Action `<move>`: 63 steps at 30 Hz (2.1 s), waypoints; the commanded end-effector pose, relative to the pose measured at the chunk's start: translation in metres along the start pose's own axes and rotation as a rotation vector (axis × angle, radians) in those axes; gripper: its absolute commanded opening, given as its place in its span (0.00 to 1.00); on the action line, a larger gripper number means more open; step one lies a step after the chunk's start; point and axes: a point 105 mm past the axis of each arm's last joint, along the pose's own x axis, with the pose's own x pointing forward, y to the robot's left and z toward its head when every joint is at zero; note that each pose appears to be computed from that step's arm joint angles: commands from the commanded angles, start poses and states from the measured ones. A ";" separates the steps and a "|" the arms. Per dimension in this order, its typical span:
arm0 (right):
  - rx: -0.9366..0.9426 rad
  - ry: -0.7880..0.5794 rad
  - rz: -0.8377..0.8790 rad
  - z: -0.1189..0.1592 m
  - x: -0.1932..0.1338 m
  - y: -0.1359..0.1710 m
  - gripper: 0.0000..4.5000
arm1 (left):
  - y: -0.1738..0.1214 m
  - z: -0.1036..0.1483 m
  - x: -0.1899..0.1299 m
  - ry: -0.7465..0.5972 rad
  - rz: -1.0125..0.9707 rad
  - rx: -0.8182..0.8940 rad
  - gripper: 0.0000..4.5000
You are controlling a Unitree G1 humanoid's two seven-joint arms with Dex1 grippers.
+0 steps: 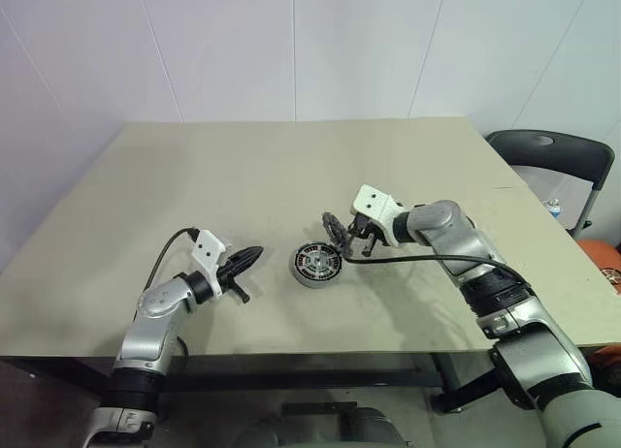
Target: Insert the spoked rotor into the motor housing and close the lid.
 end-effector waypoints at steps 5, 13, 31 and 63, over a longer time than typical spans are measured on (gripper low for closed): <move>0.114 -0.138 0.097 0.035 0.002 0.017 0.01 | -0.001 0.019 -0.003 -0.052 -0.037 0.023 0.00; 0.162 -0.137 0.238 0.035 0.005 0.046 0.01 | -0.001 0.019 -0.002 -0.042 -0.040 0.033 0.00; 0.228 -0.078 0.186 0.003 0.027 0.063 0.28 | -0.003 0.022 -0.001 -0.038 -0.044 0.038 0.00; 0.452 -0.172 0.240 0.012 0.031 0.064 0.68 | -0.007 0.014 0.003 -0.016 -0.050 0.040 0.00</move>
